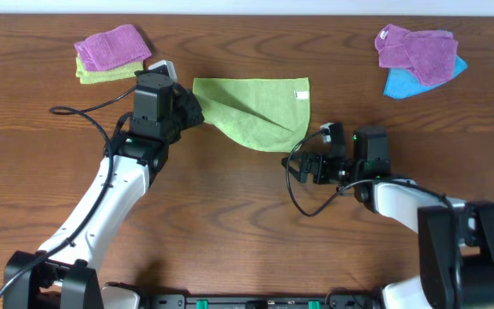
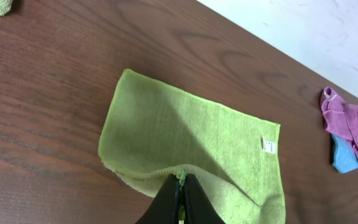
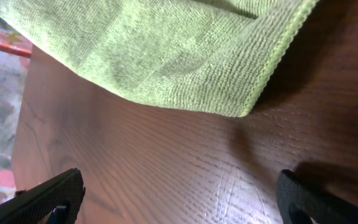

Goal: Fold the cloth

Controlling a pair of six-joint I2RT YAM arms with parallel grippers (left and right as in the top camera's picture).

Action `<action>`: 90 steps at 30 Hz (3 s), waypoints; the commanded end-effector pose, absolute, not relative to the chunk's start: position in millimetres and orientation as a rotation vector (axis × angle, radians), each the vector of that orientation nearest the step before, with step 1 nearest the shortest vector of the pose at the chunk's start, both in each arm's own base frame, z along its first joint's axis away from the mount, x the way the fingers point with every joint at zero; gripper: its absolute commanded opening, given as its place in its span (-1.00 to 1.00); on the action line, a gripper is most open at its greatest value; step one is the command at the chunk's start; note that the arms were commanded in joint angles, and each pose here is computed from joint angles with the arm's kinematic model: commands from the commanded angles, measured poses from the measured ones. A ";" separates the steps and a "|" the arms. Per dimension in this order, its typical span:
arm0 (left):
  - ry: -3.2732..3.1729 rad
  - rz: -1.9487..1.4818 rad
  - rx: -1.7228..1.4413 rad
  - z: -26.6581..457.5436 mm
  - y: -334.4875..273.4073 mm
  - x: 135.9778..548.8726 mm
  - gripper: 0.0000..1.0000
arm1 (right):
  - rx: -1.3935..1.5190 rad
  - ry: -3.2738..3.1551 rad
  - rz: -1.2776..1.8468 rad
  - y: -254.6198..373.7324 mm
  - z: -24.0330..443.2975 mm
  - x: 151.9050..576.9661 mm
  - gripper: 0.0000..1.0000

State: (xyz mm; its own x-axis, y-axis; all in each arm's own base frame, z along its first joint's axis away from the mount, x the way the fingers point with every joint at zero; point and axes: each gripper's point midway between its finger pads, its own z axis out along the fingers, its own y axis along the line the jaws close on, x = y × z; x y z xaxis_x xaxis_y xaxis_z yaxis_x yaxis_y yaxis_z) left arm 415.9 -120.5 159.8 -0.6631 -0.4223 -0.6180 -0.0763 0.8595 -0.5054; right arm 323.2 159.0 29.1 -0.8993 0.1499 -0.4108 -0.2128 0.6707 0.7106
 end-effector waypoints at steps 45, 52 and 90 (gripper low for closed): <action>2.197 -0.507 -0.350 176.3 -109.6 423.9 -0.88 | -0.432 1.926 2.118 240.9 258.0 349.4 0.99; 2.198 -0.507 -0.350 176.2 -109.6 423.9 -0.88 | -0.489 2.008 2.079 211.6 267.1 348.8 0.99; 2.194 -0.499 -0.366 176.2 -107.7 424.4 -0.88 | 0.061 2.287 2.090 233.4 148.7 363.5 0.99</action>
State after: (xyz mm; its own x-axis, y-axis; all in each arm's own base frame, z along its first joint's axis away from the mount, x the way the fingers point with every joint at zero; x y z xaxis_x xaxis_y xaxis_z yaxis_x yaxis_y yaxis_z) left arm 418.3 -114.2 160.1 -0.6463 -0.4128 -0.6418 -0.0870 0.8755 -0.4754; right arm 389.6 210.0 139.3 -0.9794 0.1867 -0.0764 -0.0511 0.1366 0.9893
